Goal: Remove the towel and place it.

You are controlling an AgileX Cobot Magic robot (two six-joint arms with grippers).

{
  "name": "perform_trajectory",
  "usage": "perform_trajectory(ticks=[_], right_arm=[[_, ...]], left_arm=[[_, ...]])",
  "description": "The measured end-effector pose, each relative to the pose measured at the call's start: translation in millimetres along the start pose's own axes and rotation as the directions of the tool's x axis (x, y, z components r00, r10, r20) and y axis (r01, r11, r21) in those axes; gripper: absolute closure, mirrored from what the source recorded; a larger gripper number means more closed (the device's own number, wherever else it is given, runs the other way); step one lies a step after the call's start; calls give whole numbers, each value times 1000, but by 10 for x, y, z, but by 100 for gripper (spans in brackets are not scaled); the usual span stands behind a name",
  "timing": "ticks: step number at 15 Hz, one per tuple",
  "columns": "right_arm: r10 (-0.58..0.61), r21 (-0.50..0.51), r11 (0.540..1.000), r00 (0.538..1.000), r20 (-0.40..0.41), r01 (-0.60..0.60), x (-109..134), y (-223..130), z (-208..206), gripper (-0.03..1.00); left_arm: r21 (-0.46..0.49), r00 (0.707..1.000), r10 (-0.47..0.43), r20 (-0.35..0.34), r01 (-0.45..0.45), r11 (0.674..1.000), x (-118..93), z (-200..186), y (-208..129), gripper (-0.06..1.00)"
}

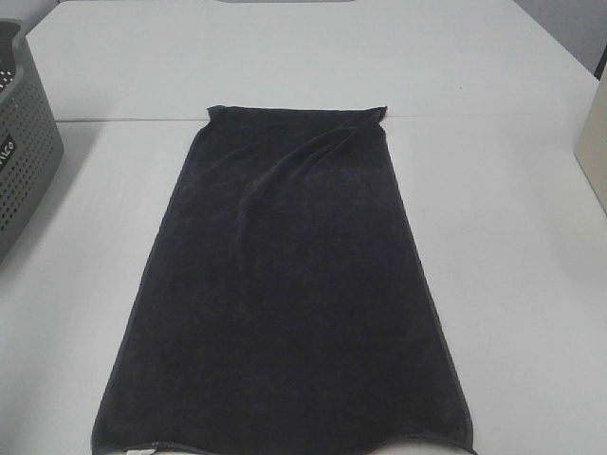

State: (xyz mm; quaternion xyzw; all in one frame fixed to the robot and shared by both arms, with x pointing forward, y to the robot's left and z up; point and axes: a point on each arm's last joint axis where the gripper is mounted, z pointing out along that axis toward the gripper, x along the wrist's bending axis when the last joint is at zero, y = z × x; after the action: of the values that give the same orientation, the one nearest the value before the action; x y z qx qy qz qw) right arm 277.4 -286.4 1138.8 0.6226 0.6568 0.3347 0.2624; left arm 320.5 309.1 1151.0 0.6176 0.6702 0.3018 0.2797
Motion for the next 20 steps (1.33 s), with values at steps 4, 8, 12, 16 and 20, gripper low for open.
perform_trajectory(ticks=[4,8,12,16,20], right_arm=[[-59,-112,992,997,45,64,8,-589,-97,23],[-108,-191,974,992,65,119,21,-904,-112,23],[-95,-128,987,995,30,98,15,-1011,91,23],[-81,-122,989,996,27,84,-18,-1055,302,23],[-83,-134,987,996,41,88,-34,-1048,328,23]], left_arm=[[-38,999,53,7,-53,998,-37,133,-715,22],[-80,998,64,20,-62,995,-62,155,-1078,22],[-258,997,82,8,-77,963,-83,-73,-1300,22],[-263,996,68,59,-51,963,-124,-64,-1308,22],[-263,996,53,69,-33,964,-130,-65,-1307,22]])
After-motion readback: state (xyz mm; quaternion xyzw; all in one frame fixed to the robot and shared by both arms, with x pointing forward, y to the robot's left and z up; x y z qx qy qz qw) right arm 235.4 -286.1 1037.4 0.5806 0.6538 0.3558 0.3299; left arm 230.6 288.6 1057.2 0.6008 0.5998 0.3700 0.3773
